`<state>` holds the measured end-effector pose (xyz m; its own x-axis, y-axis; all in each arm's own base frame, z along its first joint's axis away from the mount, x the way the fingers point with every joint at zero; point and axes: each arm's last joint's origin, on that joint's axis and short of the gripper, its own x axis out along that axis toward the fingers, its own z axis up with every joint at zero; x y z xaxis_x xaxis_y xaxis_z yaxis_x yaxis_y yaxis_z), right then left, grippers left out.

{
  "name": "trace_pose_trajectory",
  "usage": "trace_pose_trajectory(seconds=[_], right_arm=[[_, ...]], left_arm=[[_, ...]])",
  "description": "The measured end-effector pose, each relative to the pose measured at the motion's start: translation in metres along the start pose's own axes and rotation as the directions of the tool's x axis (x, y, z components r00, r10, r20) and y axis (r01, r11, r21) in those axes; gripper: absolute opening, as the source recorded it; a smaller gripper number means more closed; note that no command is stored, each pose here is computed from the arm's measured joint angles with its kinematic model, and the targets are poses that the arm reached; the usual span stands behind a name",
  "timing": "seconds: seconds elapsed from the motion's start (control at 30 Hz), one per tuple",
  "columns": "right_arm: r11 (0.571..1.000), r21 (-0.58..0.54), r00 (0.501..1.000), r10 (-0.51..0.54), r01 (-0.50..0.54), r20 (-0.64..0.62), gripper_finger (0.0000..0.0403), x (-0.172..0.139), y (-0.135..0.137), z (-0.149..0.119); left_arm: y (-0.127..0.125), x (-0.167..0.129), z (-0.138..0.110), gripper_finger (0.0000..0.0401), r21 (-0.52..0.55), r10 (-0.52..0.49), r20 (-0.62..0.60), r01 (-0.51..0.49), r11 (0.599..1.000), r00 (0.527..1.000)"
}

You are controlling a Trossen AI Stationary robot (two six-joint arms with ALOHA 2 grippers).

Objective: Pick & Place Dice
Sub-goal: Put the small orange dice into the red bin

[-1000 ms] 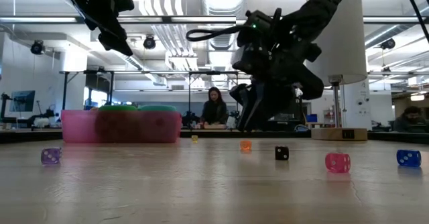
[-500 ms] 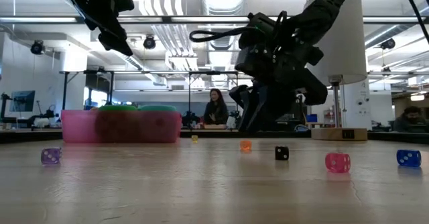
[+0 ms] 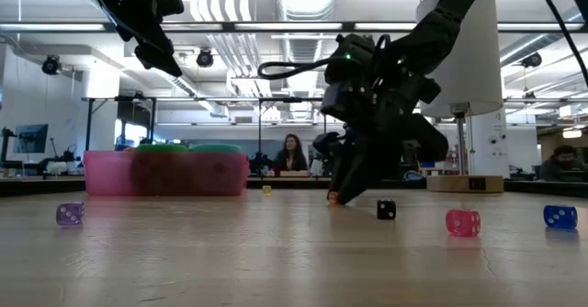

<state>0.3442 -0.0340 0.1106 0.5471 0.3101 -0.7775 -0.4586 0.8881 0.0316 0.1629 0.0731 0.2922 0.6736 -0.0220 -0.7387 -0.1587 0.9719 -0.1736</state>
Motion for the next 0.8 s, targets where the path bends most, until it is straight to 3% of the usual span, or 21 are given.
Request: trace_pose_trajectory(seconds=[0.8], right_arm=[[0.997,0.078,1.0,-0.003,0.003,0.006,0.0049,0.0006,-0.0001,0.0]], left_arm=[[0.0,-0.0002,0.0002,0.0348,0.0,0.0,0.001,0.0,1.0,1.0]])
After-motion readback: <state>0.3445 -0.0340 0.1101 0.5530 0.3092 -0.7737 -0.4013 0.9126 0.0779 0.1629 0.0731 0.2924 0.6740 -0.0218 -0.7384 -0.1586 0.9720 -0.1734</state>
